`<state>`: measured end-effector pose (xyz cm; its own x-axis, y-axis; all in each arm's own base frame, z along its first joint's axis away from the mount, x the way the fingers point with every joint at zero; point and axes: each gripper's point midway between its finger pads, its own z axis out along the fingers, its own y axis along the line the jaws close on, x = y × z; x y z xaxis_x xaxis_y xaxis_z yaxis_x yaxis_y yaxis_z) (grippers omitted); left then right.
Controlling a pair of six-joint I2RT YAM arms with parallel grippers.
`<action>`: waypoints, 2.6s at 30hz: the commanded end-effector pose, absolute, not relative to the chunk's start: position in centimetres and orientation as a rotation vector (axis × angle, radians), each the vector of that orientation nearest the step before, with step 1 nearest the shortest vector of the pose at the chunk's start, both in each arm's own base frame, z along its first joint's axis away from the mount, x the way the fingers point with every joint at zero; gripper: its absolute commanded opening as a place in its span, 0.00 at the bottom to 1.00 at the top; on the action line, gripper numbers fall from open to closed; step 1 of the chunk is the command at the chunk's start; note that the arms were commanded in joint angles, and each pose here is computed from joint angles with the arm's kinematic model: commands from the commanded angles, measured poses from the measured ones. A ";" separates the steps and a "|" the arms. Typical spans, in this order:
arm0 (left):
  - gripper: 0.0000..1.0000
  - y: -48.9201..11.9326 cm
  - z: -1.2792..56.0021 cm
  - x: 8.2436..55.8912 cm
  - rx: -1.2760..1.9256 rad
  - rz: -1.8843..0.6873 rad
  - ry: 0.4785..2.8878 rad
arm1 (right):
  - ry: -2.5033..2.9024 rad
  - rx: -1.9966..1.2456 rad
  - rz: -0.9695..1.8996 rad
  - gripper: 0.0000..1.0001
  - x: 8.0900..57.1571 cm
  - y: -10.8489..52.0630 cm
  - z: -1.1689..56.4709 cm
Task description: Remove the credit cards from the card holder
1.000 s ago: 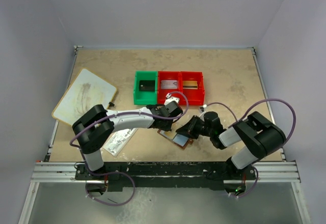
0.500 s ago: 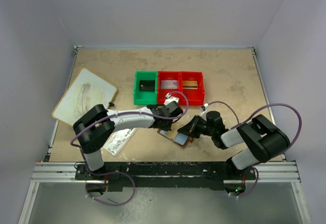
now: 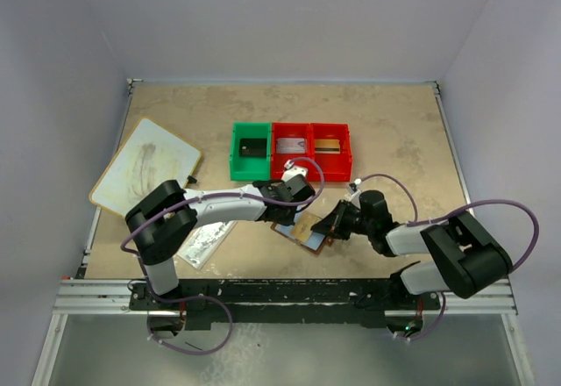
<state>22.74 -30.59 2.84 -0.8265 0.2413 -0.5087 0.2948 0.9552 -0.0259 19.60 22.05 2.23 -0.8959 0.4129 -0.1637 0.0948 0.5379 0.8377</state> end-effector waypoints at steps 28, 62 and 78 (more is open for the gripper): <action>0.15 -33.0 3.0 22.2 0.304 -0.305 2.621 | 2.405 0.468 1.268 0.09 20.9 21.9 2.2; 0.07 -32.7 2.0 21.6 0.332 -0.299 2.645 | 2.357 0.365 1.462 0.26 20.1 24.0 2.1; 0.06 -32.5 2.1 21.7 0.326 -0.277 2.645 | 2.408 0.436 1.383 0.04 18.6 22.5 1.2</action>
